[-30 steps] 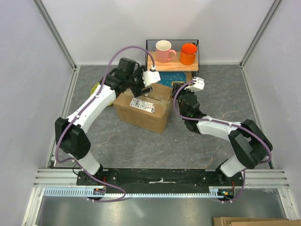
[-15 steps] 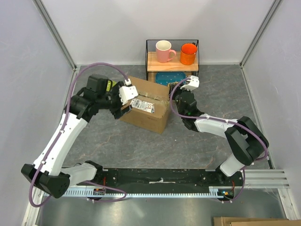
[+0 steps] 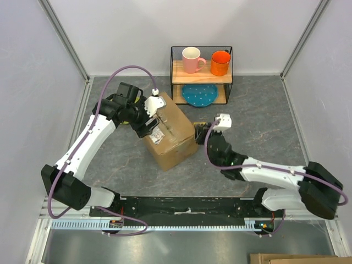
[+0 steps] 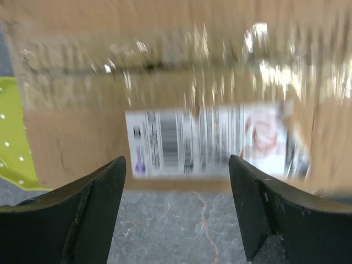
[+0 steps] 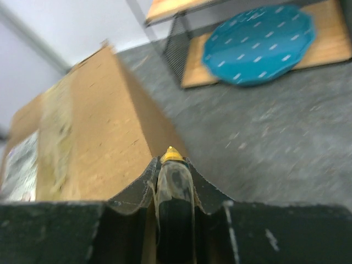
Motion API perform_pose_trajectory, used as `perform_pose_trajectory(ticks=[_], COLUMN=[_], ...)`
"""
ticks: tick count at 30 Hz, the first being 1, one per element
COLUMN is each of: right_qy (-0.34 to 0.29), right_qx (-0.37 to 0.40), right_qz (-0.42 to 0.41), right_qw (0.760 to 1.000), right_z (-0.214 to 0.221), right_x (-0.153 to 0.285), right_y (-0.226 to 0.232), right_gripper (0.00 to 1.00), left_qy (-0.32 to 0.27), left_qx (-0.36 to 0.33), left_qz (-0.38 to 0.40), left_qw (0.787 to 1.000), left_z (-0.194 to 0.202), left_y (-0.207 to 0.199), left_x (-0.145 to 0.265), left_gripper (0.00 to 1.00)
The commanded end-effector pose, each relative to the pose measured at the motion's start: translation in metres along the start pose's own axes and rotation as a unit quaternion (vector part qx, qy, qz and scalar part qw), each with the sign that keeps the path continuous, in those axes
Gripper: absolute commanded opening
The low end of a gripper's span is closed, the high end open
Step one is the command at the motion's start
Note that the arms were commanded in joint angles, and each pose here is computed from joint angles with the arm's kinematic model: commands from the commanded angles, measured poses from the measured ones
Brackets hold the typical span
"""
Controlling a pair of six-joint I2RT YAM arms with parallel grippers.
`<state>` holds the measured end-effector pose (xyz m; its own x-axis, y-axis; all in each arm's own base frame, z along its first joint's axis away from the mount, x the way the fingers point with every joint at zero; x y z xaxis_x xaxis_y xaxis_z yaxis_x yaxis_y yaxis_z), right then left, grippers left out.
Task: Unpack the express box
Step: Adjust the express box at the center of the board.
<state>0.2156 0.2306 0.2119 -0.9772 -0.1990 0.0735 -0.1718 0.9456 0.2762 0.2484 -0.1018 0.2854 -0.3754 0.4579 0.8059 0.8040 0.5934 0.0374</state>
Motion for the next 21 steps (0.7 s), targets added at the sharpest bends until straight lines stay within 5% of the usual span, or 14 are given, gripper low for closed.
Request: perform_pose_trajectory(ticks=[1, 6, 10, 14, 21], right_qy=[0.056, 0.069, 0.008, -0.050, -0.071], right_qx=[-0.024, -0.032, -0.015, 0.022, 0.043], right_qz=[-0.084, -0.089, -0.044, 0.019, 0.022], right_qw=[0.995, 0.993, 0.999, 0.998, 0.996], right_z=[0.016, 0.006, -0.035, -0.067, -0.061], right_x=[0.071, 0.125, 0.126, 0.091, 0.019], right_y=[0.030, 0.035, 0.021, 0.010, 0.004], right_gripper=[0.00, 0.00, 0.00, 0.00, 0.00], left_qy=[-0.050, -0.044, -0.047, -0.040, 0.031], left_qx=[0.002, -0.028, -0.029, -0.009, 0.072], left_qz=[-0.009, -0.008, -0.034, -0.036, -0.013], left_qw=[0.999, 0.999, 0.998, 0.998, 0.997], left_z=[-0.020, -0.012, -0.013, -0.016, -0.009], left_y=[0.004, 0.000, 0.006, 0.007, 0.024], left_x=[0.006, 0.025, 0.037, 0.041, 0.000], left_gripper=[0.83, 0.84, 0.84, 0.84, 0.90])
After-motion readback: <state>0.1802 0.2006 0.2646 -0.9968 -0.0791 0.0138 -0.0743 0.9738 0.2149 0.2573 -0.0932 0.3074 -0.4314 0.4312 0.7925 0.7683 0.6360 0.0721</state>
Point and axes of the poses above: each gripper's point midway between its finger pads, its own x axis back along the fingers, its own y axis along the line the jaws close on, z = x × y, the point moved 10 cm from there along x, back along the fingers, and after that the axes turned 9 degrees about x, right-handed, at the moved point
